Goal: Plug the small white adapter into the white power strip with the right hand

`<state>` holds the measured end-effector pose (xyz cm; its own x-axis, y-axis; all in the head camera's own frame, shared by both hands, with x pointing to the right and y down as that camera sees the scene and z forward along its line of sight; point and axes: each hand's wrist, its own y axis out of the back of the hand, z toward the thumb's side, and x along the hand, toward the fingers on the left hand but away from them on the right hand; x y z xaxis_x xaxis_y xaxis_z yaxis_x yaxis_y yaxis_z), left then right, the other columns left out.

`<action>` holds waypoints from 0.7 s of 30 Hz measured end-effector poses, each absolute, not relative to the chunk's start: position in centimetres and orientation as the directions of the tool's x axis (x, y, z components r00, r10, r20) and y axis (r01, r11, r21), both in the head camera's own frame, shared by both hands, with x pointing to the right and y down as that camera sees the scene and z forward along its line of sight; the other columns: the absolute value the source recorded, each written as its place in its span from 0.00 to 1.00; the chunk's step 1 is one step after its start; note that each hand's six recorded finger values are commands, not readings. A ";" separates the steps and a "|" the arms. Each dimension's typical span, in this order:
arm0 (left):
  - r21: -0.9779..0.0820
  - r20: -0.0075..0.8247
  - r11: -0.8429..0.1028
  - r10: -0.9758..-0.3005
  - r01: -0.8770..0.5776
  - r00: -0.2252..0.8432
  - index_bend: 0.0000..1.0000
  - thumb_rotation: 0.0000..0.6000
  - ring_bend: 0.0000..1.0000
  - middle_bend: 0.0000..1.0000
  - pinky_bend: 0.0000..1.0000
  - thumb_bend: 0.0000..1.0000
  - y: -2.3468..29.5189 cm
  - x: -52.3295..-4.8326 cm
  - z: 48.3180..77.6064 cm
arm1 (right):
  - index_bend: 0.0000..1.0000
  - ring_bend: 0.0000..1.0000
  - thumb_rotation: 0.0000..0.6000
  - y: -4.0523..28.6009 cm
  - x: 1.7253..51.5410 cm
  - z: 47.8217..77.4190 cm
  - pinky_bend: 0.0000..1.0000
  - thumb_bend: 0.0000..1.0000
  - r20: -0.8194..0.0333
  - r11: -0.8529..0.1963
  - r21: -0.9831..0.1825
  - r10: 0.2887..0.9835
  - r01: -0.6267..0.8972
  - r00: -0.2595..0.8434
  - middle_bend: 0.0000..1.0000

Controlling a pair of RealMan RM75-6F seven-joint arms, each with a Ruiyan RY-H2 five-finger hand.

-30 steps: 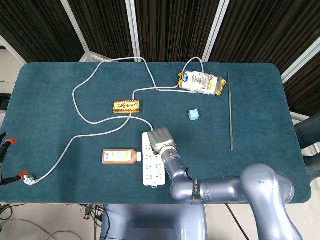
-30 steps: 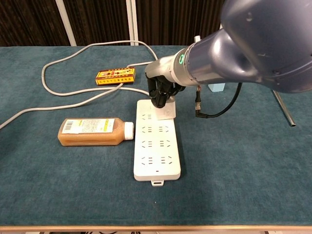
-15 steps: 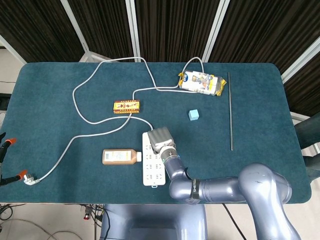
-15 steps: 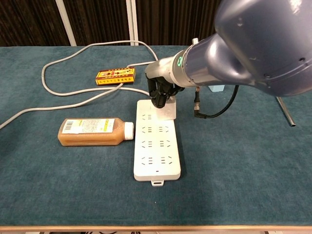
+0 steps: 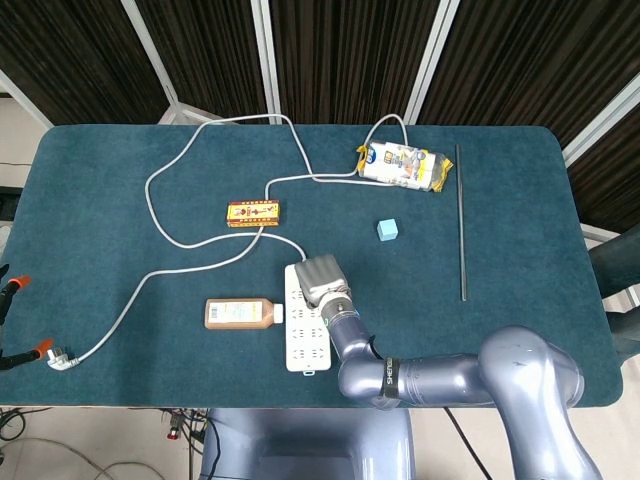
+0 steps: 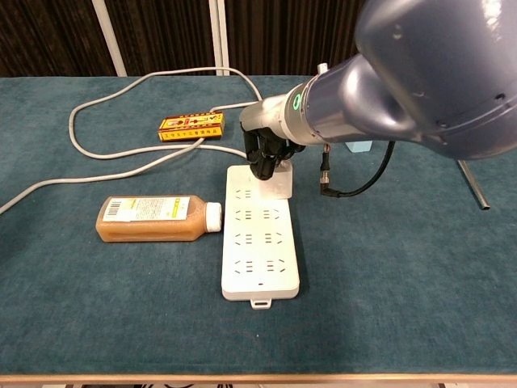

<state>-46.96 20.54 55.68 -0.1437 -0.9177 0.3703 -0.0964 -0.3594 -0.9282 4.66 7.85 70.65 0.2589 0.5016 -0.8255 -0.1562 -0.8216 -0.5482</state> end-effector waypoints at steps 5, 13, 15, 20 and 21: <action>-0.929 0.369 -0.358 -0.918 -0.097 -0.145 0.20 1.00 0.00 0.00 0.00 0.09 20.5 -47.0 55.6 | 1.00 0.91 1.00 6.8 4.6 69.3 1.00 0.98 -0.807 -0.809 -0.573 0.528 -0.131 0.264 0.88; -0.930 0.365 -0.354 -0.920 -0.095 -0.144 0.20 1.00 0.00 0.00 0.00 0.09 20.6 -46.9 55.5 | 0.93 0.79 1.00 3.0 5.3 65.4 0.99 0.97 -0.737 -0.759 -0.650 0.621 -0.029 0.267 0.80; -0.931 0.364 -0.353 -0.920 -0.094 -0.144 0.20 1.00 0.00 0.00 0.00 0.09 20.6 -46.9 55.5 | 0.77 0.65 1.00 1.9 6.0 64.2 0.93 0.88 -0.709 -0.737 -0.676 0.654 0.011 0.263 0.65; -0.932 0.360 -0.349 -0.922 -0.093 -0.145 0.20 1.00 0.00 0.00 0.00 0.09 20.7 -46.9 55.4 | 0.32 0.28 1.00 0.0 9.5 61.8 0.66 0.47 -0.665 -0.702 -0.700 0.706 0.126 0.243 0.27; -0.933 0.358 -0.348 -0.922 -0.093 -0.147 0.20 1.00 0.00 0.00 0.00 0.09 20.7 -46.9 55.4 | 0.28 0.24 1.00 -0.3 10.3 61.4 0.62 0.46 -0.655 -0.694 -0.707 0.716 0.139 0.241 0.23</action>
<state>-46.94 20.66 55.36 -0.1468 -0.9221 0.3581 -0.0933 -0.3475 -0.9330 10.25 -0.28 61.39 0.2413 0.7159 -0.6552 0.1386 -0.6937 -0.7068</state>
